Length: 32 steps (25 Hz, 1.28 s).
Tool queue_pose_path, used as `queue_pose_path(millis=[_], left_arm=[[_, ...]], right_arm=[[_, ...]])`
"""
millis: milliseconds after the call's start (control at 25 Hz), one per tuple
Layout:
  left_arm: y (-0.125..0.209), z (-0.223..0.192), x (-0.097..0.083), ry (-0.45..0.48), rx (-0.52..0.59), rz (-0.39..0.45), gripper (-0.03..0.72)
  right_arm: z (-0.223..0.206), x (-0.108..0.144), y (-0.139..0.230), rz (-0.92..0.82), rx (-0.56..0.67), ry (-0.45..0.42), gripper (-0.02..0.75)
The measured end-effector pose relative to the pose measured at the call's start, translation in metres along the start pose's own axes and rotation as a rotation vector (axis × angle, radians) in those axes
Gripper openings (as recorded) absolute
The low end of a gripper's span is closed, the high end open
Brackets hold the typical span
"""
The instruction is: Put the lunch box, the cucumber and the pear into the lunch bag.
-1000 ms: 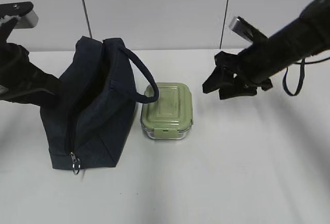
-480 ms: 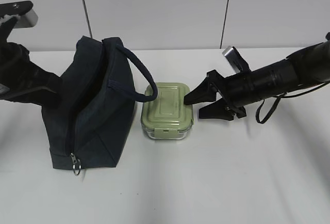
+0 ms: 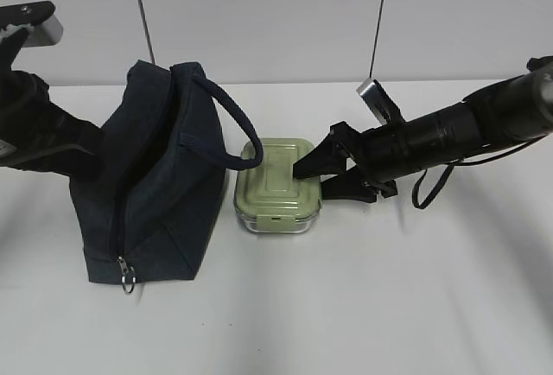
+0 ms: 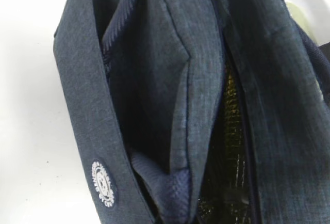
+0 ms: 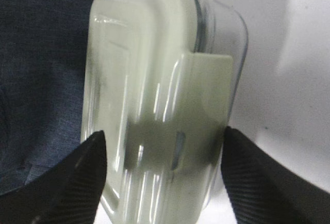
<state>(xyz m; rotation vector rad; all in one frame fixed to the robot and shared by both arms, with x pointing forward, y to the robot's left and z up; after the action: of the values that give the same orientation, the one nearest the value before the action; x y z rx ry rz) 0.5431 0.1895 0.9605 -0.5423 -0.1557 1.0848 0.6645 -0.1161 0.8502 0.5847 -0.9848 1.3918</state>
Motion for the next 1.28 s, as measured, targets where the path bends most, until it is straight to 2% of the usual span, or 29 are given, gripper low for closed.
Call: queue_pose_path(millis=[320, 560, 800, 960, 1080, 1160, 1280], left_arm=[[0.0, 0.0, 0.0, 0.0, -0.001, 0.0, -0.015], [0.0, 0.0, 0.0, -0.001, 0.0, 0.0, -0.015], [0.0, 0.0, 0.0, -0.001, 0.0, 0.0, -0.015], [0.0, 0.0, 0.001, -0.005, 0.0, -0.004, -0.015], [0.0, 0.001, 0.006, -0.014, -0.002, 0.011, -0.015], [0.0, 0.004, 0.012, -0.025, -0.01, 0.024, -0.015], [-0.002, 0.015, 0.017, -0.043, -0.04, 0.034, -0.015]], right_arm=[[-0.013, 0.002, 0.003, 0.026, -0.006, 0.035, 0.535], [-0.017, -0.003, 0.005, -0.002, 0.0, 0.022, 0.531], [-0.018, 0.001, 0.009, -0.016, 0.02, -0.016, 0.381], [-0.012, 0.002, 0.006, -0.008, 0.016, -0.017, 0.367], [0.007, 0.003, -0.004, 0.043, -0.02, 0.017, 0.365], [0.025, 0.018, -0.015, 0.097, -0.066, 0.024, 0.365], [0.052, 0.057, -0.032, 0.204, -0.144, 0.007, 0.364]])
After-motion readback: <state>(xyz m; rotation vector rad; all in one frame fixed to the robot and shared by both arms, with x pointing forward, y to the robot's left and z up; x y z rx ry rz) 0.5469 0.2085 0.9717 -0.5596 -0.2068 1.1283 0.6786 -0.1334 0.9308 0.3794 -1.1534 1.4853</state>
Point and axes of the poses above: a point on each arm's last joint axis where the gripper is mounted, z pointing back along that axis away from the gripper, x along the wrist's bending axis when the last joint is at zero, y = z × x, the point moved 8 cm from there along -z, pointing out along that axis toward the gripper, and after that the axes turned 6 degrees about -z, right-handed, at the moved point
